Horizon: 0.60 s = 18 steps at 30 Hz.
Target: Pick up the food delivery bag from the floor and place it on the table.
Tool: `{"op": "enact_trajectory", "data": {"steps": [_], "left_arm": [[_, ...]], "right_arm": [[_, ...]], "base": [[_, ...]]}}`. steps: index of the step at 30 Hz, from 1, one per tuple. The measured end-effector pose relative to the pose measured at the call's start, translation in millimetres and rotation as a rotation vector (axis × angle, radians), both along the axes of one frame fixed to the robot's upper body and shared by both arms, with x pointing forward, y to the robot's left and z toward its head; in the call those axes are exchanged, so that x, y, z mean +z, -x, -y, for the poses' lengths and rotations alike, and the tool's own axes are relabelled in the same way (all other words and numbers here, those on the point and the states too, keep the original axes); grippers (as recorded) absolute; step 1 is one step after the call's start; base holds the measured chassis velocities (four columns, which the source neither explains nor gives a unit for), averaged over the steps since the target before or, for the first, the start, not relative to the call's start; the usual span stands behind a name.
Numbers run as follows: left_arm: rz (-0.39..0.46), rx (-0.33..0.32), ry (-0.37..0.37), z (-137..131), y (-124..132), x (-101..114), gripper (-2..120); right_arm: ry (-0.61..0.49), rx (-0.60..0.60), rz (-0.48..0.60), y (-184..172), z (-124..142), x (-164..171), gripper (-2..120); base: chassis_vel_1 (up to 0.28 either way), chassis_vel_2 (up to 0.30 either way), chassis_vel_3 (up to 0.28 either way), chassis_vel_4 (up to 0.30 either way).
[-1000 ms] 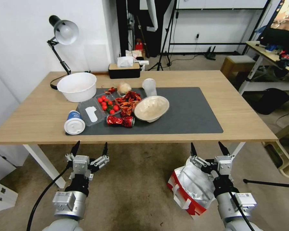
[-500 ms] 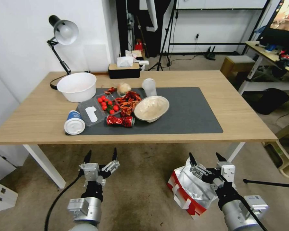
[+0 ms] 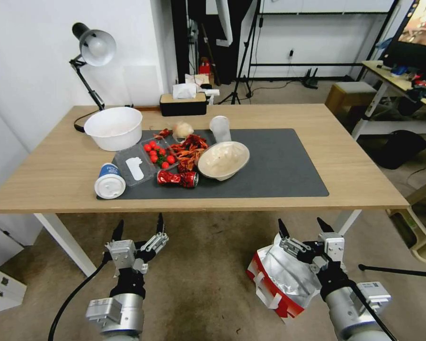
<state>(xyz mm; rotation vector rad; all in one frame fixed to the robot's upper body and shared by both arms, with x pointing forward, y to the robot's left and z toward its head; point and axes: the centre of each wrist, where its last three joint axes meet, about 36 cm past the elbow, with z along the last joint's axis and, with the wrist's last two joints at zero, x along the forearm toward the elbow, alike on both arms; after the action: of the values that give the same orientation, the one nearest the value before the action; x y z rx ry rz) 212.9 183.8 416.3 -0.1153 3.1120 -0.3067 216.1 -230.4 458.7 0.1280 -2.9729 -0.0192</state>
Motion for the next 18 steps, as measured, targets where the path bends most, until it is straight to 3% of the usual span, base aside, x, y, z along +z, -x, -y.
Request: {"op": "enact_trajectory", "data": {"steps": [18], "left_arm": [[0.006,0.019,0.024,-5,-2,7,100]], "right_arm": [[-0.003,-0.008,-0.011,4,-7,-10,100]], "base": [[0.000,0.000,0.000,0.000]]}}
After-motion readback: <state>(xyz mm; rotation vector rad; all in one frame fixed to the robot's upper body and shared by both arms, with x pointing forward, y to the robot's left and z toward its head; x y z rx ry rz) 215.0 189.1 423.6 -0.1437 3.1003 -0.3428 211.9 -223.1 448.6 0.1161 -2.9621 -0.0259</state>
